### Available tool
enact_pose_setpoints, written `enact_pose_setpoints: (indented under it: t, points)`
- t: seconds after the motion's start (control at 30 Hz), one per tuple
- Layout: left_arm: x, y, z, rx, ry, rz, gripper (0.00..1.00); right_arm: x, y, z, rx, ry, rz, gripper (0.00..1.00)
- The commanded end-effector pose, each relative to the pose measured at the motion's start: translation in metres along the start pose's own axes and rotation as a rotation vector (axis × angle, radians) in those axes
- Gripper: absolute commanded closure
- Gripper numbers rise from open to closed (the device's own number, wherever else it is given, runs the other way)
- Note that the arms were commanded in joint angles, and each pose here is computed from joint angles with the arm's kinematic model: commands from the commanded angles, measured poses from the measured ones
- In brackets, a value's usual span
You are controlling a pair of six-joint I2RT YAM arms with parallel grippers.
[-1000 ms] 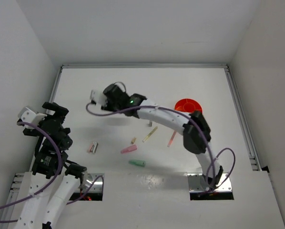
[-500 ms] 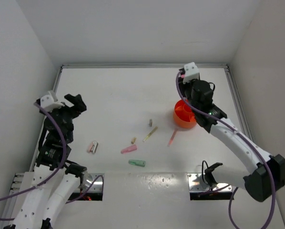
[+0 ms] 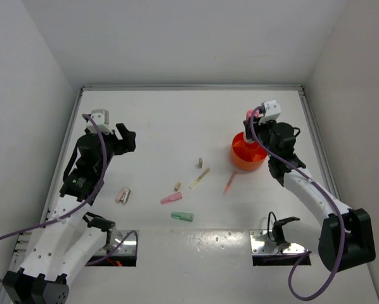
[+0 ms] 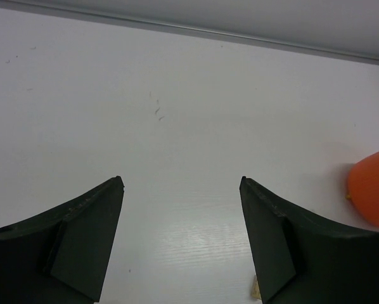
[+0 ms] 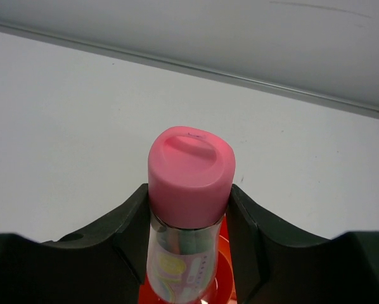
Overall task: Sort the stationery into containers
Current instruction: Place the stationery in the storage box.
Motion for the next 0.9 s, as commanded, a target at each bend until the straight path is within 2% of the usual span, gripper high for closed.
enact_pose_setpoints:
  t: [0.0, 0.53, 0.87]
  points:
    - [-0.013, 0.020, -0.005, -0.058, -0.052, 0.005, 0.20, -0.010, 0.034, 0.005, -0.178, 0.001, 0.028, 1.00]
    - [-0.013, 0.020, -0.005, -0.058, -0.052, 0.005, 0.20, -0.020, -0.010, 0.005, -0.089, 0.017, 0.046, 1.00]
    - [-0.013, 0.020, -0.005, -0.058, -0.052, 0.005, 0.20, -0.007, -0.032, 0.003, -0.066, 0.093, 0.052, 1.00]
Point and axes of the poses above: each gripper's point midway between its finger pads, its own z axis out along the fingers, its own x axis along the line the jaws close on, y = z × x, the point moved 4 cm from there along -z, back along the fingers, and after that the axes turned 14 degrees about -z, right-handed, at the moved point
